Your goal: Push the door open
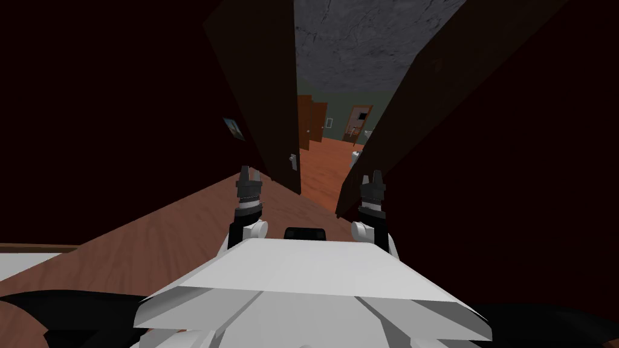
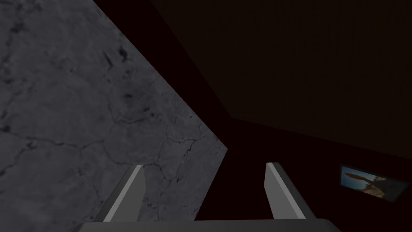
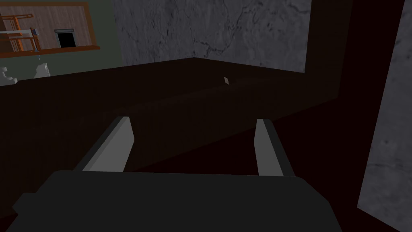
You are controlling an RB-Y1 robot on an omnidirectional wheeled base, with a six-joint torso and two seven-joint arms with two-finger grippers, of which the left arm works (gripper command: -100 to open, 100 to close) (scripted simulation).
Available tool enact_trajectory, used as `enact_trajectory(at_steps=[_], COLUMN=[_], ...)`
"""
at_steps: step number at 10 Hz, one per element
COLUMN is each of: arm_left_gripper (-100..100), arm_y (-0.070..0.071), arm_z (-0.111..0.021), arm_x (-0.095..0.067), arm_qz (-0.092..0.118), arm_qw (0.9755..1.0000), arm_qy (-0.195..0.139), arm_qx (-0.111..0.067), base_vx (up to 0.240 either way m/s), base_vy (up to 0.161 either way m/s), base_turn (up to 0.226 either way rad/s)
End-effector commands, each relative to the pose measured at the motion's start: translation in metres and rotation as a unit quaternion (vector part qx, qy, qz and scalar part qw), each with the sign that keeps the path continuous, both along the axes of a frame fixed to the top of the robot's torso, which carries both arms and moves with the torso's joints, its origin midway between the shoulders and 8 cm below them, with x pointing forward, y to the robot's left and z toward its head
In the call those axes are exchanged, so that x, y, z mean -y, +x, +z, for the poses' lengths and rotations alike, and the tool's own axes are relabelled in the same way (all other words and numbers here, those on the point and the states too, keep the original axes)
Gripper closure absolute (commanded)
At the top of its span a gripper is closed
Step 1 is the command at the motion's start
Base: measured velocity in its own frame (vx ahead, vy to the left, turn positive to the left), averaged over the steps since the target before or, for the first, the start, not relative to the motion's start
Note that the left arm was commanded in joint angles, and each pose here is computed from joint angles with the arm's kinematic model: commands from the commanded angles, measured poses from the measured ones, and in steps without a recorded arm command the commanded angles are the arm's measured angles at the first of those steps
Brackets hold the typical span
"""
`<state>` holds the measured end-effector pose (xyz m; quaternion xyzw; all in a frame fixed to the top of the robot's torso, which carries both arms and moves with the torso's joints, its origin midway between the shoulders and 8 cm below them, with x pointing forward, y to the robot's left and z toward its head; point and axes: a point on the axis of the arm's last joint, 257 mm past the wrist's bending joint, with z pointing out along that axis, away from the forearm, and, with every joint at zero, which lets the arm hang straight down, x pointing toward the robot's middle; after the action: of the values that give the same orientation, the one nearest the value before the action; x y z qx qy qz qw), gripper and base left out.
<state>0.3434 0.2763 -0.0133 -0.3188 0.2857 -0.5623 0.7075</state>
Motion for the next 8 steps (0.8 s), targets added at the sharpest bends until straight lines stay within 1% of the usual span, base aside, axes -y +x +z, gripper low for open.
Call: enact_trajectory(at_steps=[1,2,3,4,5,8], arm_left_gripper=[-100,-100,-100,-100,-100,-100], arm_y=[0.010,0.010,0.018,0.021,0.030,0.045], arm_z=[-0.013,-0.013,-0.022,-0.027,-0.040,-0.061], arm_x=[0.005,0.005,0.009,0.012,0.017,0.026], arm_qz=[-0.012,-0.012,-0.020,-0.024,-0.034,-0.050], arm_qw=[0.9998,0.9998,0.9994,0.9992,0.9983,0.9960], arm_qy=[-0.002,-0.002,-0.003,-0.004,-0.006,-0.009], arm_qx=[-0.016,-0.016,-0.027,-0.033,-0.048,-0.073], base_vx=[0.052,0.082,0.092,0.099,0.120,0.098], base_vy=[0.065,0.093,0.101,0.085,0.120,0.119], base_turn=[-0.087,-0.056,-0.065,-0.083,-0.081,-0.080])
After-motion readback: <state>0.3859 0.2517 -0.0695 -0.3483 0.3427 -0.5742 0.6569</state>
